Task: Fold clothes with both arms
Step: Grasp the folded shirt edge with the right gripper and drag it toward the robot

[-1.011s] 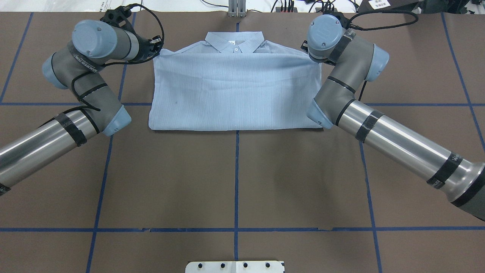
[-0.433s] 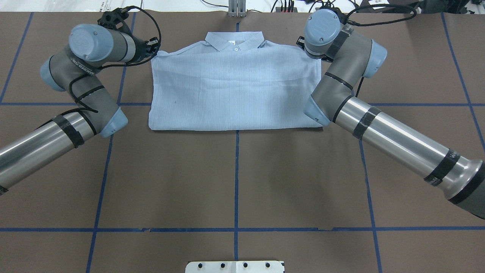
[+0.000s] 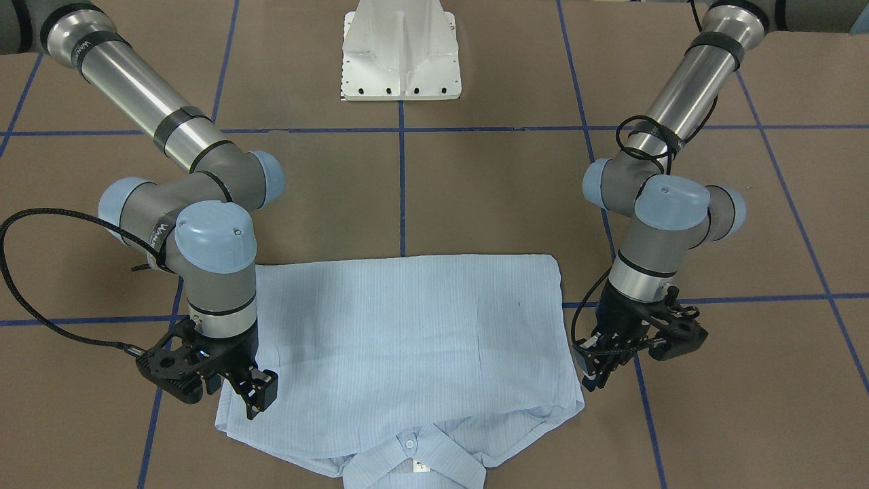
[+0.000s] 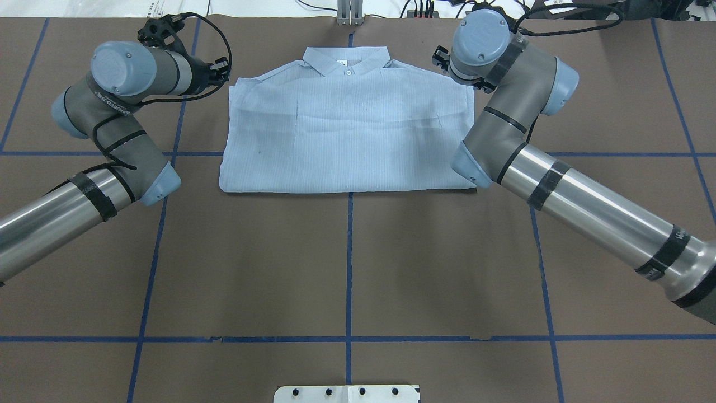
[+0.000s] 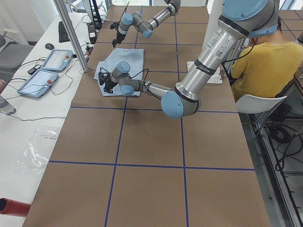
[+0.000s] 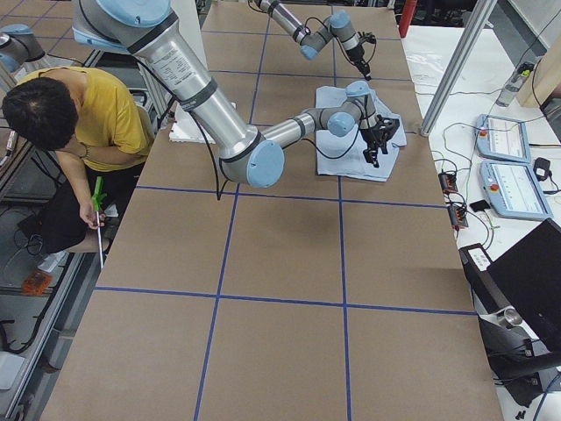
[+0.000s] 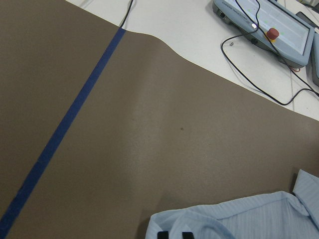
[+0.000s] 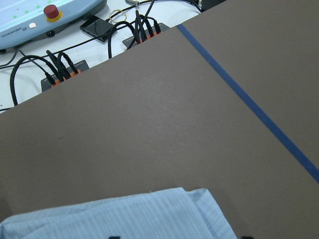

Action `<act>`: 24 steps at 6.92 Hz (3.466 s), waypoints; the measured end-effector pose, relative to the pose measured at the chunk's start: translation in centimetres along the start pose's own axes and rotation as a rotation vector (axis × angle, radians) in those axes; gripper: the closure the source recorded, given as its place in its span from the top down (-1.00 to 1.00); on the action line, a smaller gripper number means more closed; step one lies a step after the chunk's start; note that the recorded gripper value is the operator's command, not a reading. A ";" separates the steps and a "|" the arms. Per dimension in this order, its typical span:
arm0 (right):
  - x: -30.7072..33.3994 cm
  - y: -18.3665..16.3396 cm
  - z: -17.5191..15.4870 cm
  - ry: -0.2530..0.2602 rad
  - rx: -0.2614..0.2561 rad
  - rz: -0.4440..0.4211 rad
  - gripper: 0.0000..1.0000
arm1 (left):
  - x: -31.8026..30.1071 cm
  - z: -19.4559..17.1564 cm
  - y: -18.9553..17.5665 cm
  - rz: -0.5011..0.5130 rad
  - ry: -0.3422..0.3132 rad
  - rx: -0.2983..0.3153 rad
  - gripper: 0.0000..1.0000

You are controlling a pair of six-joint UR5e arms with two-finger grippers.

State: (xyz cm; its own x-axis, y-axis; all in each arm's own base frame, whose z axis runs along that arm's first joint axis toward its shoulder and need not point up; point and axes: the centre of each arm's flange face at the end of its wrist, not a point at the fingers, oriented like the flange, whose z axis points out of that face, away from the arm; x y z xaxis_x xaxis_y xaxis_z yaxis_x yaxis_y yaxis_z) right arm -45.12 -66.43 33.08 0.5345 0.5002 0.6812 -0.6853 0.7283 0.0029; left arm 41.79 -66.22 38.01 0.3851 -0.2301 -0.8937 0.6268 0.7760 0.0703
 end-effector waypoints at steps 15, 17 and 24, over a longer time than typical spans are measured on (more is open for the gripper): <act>13.6 12.2 -4.6 -0.137 -0.266 0.205 -1.00 | -1.4 0.2 0.6 0.020 -0.005 -0.002 -0.37; 14.4 12.4 -8.3 -0.135 -0.302 0.203 -1.00 | -0.2 -0.5 0.7 0.016 0.017 -0.002 -0.37; 23.8 36.3 -32.2 0.337 -0.819 -0.107 1.00 | 4.8 -10.1 10.7 -0.138 0.148 -0.285 -0.31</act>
State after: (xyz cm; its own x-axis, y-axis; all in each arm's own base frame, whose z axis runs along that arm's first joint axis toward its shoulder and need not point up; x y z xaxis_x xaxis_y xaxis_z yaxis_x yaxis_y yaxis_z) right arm -41.38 -13.01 25.81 0.7809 0.4275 0.4555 -0.1238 0.8206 -0.5580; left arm 43.51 -53.04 30.00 0.1948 -0.2732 -0.9420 0.4439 0.8810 -0.1637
